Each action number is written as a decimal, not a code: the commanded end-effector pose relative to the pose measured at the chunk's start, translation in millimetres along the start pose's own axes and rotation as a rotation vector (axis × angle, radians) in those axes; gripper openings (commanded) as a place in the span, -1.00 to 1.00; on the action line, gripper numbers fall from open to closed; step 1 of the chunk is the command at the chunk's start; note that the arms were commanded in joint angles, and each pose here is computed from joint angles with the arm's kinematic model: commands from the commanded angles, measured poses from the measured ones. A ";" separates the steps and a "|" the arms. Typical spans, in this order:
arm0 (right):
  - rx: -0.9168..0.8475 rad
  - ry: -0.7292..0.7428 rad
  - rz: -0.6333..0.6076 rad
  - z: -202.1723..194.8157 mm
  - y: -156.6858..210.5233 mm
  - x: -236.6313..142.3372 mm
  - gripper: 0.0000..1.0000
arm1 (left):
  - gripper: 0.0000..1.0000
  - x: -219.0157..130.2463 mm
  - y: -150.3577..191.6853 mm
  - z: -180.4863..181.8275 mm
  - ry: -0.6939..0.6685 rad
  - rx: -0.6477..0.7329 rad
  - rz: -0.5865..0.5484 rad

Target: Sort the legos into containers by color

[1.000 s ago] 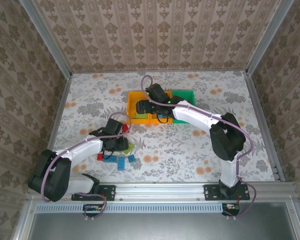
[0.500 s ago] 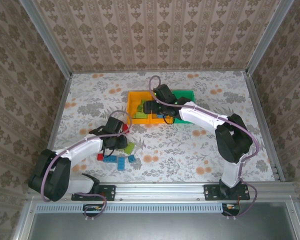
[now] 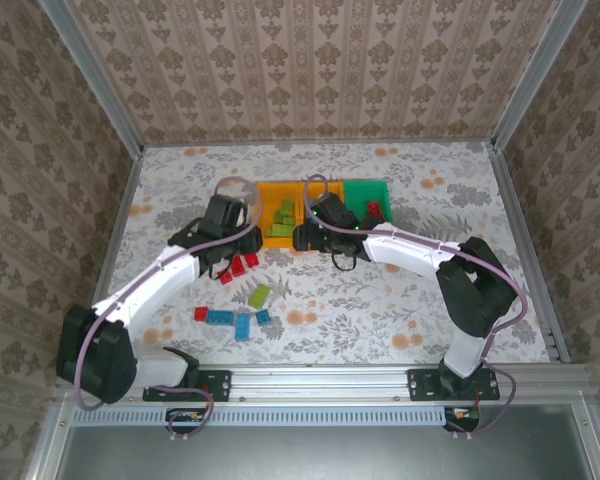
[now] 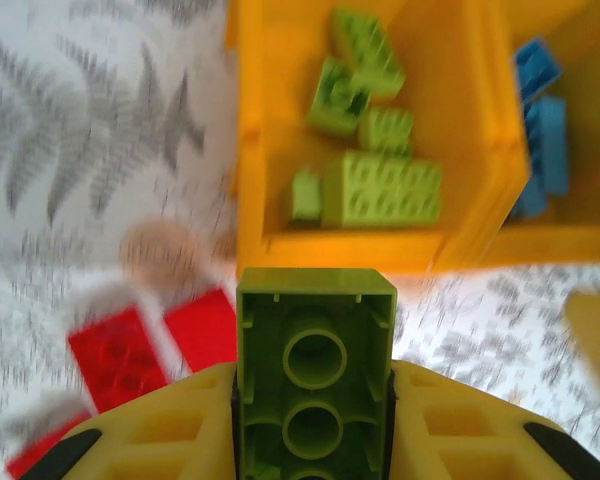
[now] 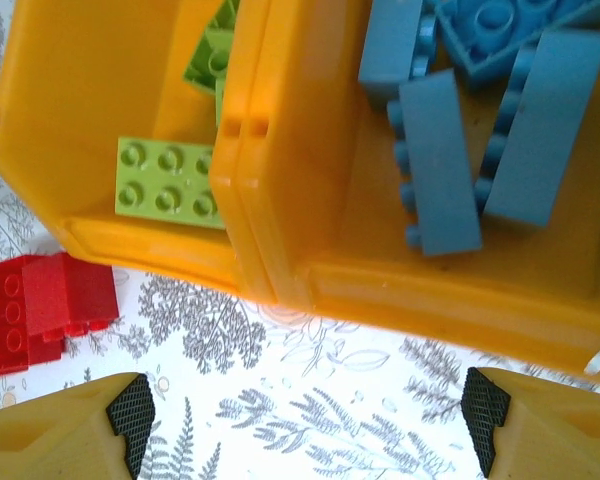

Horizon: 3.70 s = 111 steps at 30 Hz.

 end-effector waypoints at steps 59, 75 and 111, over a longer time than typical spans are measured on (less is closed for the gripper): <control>0.224 0.181 0.539 118.3 103.7 80.9 0.33 | 1.00 -60.0 -17.8 100.0 -0.196 -0.204 -0.234; 0.126 0.331 0.568 94.9 112.7 84.8 -0.16 | 1.00 -74.4 1.5 111.3 -0.203 -0.218 -0.278; 0.360 0.248 0.354 61.9 65.5 45.0 0.36 | 1.00 -70.6 18.7 117.7 -0.209 -0.234 -0.257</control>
Point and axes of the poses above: each hand's point on the last joint's axis, 136 mm out from that joint toward the fingers, its own x axis out along the fingers, its own z axis along the line the jaws close on, y = z × x, the point moved 7 cm from there along -x, back along the fingers, and after that the axes turned 6 degrees about -x, right-handed, at the moved point
